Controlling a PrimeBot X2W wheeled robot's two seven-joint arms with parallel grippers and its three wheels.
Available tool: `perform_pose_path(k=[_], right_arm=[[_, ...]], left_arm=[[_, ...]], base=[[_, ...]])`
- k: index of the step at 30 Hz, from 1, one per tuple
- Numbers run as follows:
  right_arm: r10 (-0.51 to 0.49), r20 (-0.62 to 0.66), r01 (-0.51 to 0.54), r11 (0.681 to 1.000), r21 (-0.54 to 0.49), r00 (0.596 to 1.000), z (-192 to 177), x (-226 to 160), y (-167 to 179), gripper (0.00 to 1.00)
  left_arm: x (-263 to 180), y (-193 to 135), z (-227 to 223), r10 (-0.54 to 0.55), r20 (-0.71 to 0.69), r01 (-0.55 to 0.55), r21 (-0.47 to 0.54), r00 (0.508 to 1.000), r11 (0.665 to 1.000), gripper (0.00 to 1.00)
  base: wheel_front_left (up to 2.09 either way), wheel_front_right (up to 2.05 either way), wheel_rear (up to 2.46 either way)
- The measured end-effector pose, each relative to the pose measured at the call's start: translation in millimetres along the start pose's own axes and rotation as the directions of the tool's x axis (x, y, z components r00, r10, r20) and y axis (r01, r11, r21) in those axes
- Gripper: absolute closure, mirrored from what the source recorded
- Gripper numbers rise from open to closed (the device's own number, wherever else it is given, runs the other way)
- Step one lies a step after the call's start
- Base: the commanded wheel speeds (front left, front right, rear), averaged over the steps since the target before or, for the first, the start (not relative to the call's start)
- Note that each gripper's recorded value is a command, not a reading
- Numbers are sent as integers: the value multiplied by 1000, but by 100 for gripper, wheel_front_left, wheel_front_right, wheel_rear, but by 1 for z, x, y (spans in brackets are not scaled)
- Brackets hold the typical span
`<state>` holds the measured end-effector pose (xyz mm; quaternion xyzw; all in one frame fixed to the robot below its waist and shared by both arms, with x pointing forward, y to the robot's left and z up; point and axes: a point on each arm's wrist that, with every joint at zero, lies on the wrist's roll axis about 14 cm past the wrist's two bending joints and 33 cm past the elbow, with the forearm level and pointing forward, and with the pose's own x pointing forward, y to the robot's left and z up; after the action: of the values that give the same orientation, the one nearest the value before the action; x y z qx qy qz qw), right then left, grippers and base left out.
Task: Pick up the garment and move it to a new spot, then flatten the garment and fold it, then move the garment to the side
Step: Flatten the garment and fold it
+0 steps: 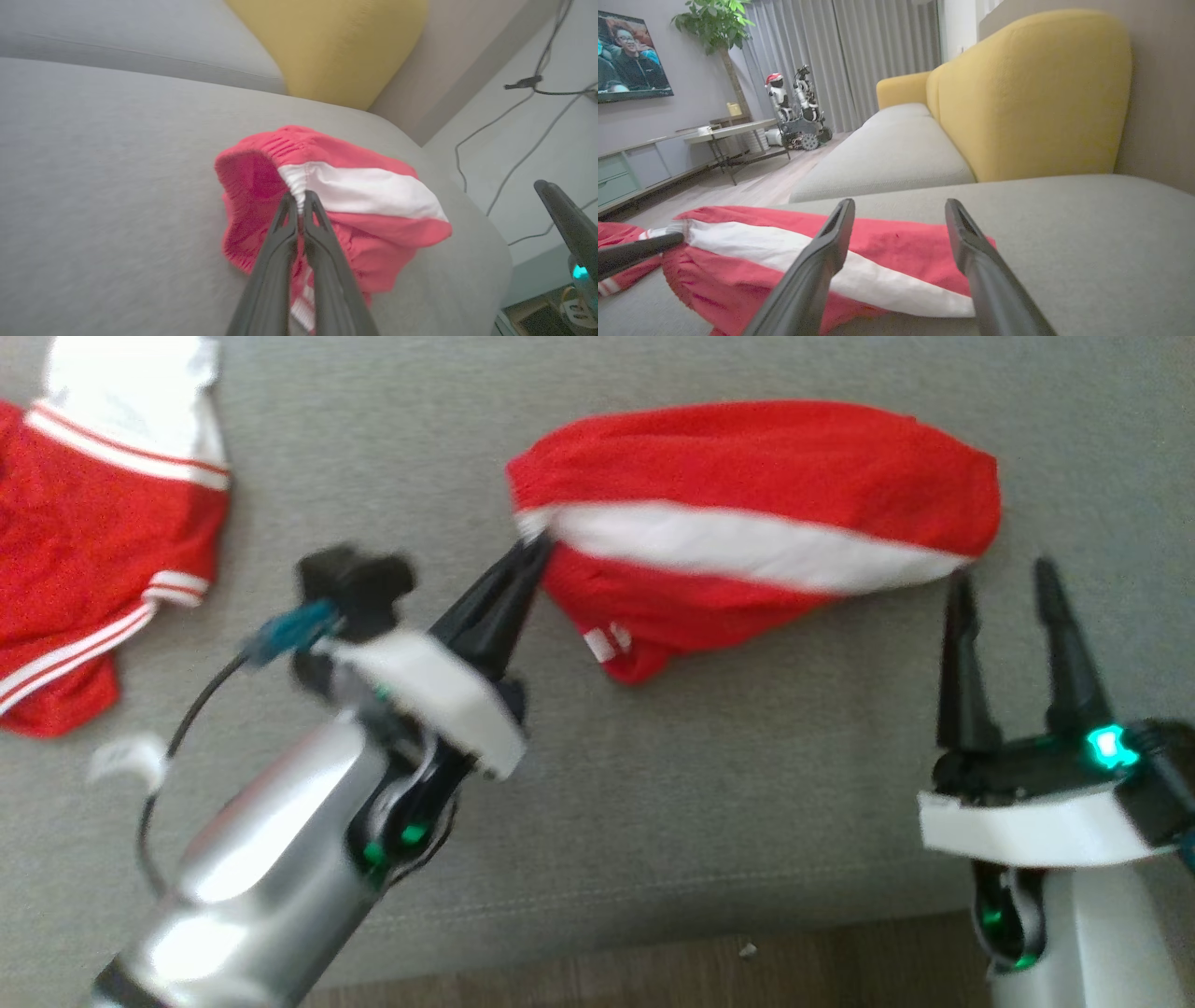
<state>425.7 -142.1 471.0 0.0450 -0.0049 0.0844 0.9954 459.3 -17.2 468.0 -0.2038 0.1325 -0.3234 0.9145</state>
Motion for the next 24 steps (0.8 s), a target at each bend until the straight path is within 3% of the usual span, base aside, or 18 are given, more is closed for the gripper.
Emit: perform_pose_path(k=[10,17,24], right_arm=[[81,-234,-65,995,77,969,-74,-18,31,0],[81,-344,-60,996,71,935,-109,-14,28,0],[101,-377,-86,995,56,921,-119,10,30,0]], left_arm=[[-78,47,12,234,70,-231,-49,970,972,100],[-92,62,10,288,72,-286,-35,955,958,100],[-95,68,5,303,61,-302,-31,951,953,100]], base=[[0,0,0],[0,0,0],[0,0,0]])
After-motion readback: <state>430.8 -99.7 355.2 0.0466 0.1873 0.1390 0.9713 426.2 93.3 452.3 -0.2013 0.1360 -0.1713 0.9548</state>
